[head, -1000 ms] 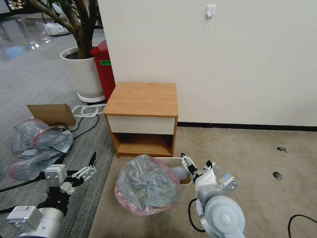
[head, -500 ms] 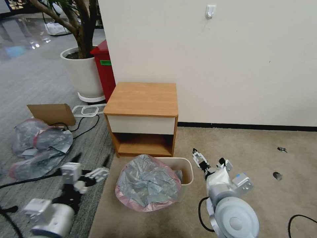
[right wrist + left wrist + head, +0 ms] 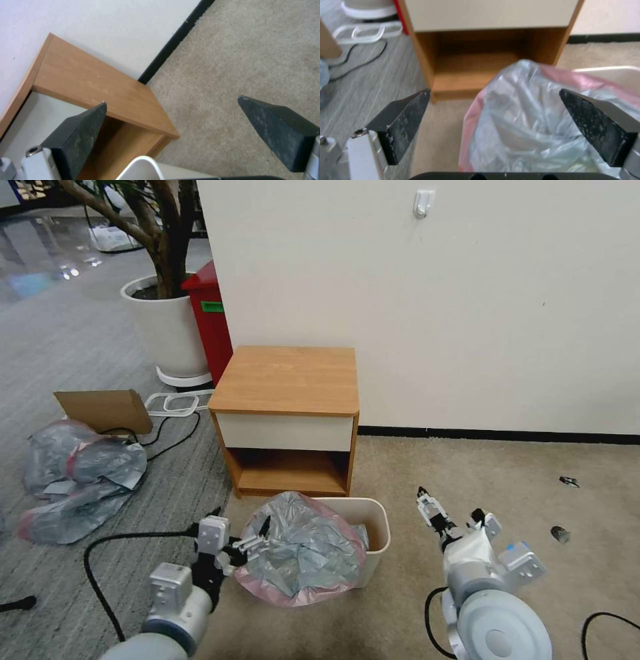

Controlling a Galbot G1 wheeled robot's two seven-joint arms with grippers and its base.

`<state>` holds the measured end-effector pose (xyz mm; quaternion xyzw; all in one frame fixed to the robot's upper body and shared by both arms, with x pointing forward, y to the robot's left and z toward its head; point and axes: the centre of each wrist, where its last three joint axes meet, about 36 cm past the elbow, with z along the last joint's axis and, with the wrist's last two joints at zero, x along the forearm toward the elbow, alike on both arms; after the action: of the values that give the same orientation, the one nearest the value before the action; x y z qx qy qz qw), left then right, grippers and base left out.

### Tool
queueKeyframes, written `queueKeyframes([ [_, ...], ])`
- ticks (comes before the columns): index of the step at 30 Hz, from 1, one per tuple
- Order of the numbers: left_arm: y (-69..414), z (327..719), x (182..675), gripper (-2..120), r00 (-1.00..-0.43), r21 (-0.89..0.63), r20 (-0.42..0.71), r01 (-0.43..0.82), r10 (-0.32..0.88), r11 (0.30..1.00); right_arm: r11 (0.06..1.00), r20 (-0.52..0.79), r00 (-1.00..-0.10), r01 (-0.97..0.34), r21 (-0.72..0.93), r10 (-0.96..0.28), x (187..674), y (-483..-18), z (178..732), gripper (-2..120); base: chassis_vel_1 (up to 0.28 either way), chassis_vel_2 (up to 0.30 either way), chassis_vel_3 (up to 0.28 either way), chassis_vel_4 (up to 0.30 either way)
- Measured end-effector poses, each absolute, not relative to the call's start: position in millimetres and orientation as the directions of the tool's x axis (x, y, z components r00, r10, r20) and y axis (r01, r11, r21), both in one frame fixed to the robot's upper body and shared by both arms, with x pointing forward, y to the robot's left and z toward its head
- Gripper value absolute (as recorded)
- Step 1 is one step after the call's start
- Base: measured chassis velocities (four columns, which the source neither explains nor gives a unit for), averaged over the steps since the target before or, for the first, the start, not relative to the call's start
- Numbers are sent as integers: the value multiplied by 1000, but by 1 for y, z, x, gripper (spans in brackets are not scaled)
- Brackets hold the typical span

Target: Pick up the garbage bag from the table and place it over the trash can.

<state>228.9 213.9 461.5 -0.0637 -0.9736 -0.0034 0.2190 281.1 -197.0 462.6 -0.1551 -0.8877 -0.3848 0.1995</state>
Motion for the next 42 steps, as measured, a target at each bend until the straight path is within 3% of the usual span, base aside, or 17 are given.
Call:
queueKeyframes([
  [10, 211, 436, 242, 86, -863, -24, 500, 74, 77, 997, 648, 481, -865, 448, 615, 142, 281, -200, 457, 100, 0, 0, 0, 0],
  [23, 193, 407, 252, 87, -830, -57, 546, 96, 112, 994, 624, 471, -869, 455, 635, 154, 282, -202, 457, 100, 0, 0, 0, 0],
  [42, 181, 390, 289, 87, -832, -45, 532, 155, 155, 987, 630, 477, -864, 462, 624, 162, 283, -198, 451, 100, 0, 0, 0, 0],
])
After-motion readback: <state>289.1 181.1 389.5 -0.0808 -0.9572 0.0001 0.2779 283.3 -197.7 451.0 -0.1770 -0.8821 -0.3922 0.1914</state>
